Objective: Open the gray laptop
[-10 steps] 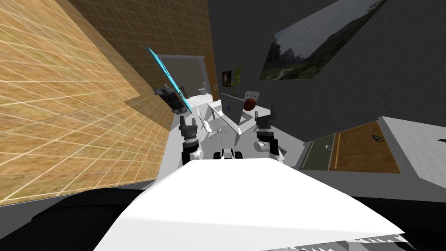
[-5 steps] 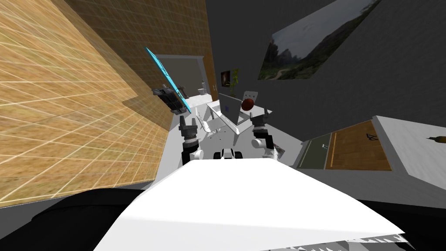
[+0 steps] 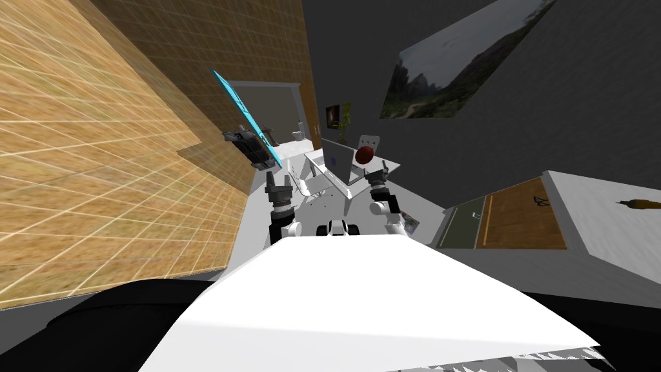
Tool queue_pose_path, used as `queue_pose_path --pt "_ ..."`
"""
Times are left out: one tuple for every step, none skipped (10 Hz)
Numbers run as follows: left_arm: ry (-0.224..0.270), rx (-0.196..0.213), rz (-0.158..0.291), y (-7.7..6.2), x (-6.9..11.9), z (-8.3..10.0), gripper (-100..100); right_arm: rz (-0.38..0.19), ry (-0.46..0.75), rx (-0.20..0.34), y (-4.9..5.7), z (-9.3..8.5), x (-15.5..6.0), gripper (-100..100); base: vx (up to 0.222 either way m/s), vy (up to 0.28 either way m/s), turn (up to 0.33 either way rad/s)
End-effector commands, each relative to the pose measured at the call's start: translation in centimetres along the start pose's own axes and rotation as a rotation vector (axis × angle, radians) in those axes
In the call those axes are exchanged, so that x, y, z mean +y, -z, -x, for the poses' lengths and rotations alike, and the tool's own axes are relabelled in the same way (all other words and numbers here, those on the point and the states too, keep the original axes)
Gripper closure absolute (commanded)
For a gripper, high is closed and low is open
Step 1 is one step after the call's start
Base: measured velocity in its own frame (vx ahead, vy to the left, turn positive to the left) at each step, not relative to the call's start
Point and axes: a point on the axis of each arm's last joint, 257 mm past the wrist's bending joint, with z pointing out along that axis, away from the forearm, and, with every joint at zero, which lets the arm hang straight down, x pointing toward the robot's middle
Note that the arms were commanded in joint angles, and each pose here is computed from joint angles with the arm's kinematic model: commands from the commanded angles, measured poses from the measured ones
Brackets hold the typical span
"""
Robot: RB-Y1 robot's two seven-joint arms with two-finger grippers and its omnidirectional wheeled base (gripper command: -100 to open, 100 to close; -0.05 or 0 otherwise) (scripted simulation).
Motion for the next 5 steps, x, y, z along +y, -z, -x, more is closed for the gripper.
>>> queue_pose_path --pt "0.000 0.000 0.000 0.0 0.0 0.0 0 -0.074 -0.157 -0.040 -1.3 1.3 -3.2 -100 -0.010 -0.064 -0.034" --pt "0.000 0.000 0.000 0.0 0.0 0.0 0 -0.074 -0.178 -0.045 -1.2 1.4 -3.2 -100 -0.008 -0.047 -0.003" --pt "0.000 0.000 0.000 0.0 0.0 0.0 0 -0.108 -0.257 -0.068 -1.8 1.9 -4.8 -100 -0.012 -0.042 -0.016" --pt "0.000 0.000 0.000 0.0 0.0 0.0 0 -0.141 -0.317 -0.085 -2.3 2.1 -6.2 -100 -0.013 -0.053 -0.031" --pt "0.000 0.000 0.000 0.0 0.0 0.0 0 -0.141 -0.337 -0.092 -2.2 2.4 -6.3 -100 -0.001 -0.044 -0.005"
